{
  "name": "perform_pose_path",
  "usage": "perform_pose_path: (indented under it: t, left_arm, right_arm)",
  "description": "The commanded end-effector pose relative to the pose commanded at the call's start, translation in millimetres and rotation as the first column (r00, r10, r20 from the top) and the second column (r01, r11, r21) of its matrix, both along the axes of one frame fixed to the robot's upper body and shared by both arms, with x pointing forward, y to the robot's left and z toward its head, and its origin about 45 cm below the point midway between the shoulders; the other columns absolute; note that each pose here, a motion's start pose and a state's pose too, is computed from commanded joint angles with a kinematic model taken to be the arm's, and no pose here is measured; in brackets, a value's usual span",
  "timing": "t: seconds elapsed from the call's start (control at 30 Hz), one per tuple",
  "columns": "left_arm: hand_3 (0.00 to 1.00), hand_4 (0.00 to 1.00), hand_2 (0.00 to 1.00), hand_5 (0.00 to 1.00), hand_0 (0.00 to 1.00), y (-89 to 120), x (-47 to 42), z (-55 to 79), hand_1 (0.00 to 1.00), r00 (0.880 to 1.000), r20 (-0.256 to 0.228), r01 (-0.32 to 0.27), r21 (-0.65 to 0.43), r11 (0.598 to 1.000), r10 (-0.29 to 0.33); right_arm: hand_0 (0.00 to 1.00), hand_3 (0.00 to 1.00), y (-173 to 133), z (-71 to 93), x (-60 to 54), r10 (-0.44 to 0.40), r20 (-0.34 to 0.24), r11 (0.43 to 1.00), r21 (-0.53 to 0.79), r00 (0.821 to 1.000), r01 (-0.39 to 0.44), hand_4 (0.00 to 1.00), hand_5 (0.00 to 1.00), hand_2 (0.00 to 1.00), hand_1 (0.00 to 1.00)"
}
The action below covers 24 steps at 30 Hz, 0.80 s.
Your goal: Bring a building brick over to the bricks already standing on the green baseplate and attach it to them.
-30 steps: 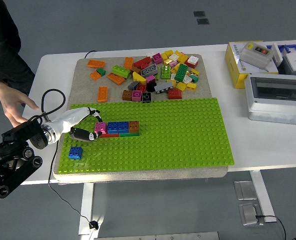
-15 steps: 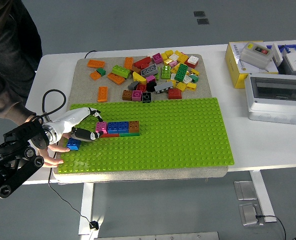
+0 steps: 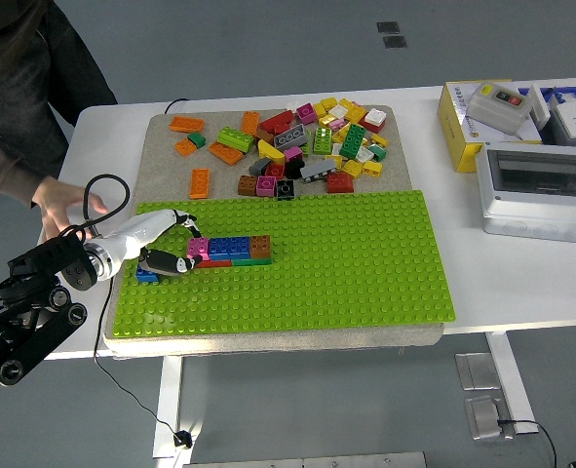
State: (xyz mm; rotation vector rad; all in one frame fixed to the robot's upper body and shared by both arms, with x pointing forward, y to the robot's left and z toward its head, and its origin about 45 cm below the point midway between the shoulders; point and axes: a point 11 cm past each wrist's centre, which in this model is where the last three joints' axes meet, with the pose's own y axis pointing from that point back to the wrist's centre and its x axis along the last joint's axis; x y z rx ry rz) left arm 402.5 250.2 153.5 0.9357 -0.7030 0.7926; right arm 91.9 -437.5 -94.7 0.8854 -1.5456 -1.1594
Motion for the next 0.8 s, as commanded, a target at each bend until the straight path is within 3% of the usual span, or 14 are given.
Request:
perform_pose_path:
  t: [0.63, 0.67, 0.8]
  left_arm:
    - [0.590, 0.683, 0.920, 0.255, 0.998, 2.1, 0.3, -1.8, 0.955, 1.000, -0.003, -0.002, 0.009, 1.000, 0.002]
    - [0.632, 0.680, 0.921, 0.250, 0.998, 1.9, 0.2, -1.7, 0.957, 1.000, -0.002, -0.001, 0.009, 1.000, 0.001]
    - [0.632, 0.680, 0.921, 0.250, 0.998, 1.0, 0.0, -1.4, 0.957, 1.000, -0.003, 0.002, 0.008, 1.000, -0.002]
  right_arm:
    - [0.699, 0.769, 0.2, 0.0, 0.6, 0.000, 0.004, 1.000, -0.002, 1.000, 0.000, 0.663, 0.998, 0.547, 0.641]
    - [0.702, 0.768, 0.1, 0.0, 0.6, 0.000, 0.004, 1.000, -0.002, 1.000, 0.000, 0.663, 0.998, 0.547, 0.638]
    - [0.702, 0.768, 0.0, 0.0, 0.7, 0.000, 0.004, 1.000, -0.002, 1.000, 0.000, 0.663, 0.998, 0.547, 0.638]
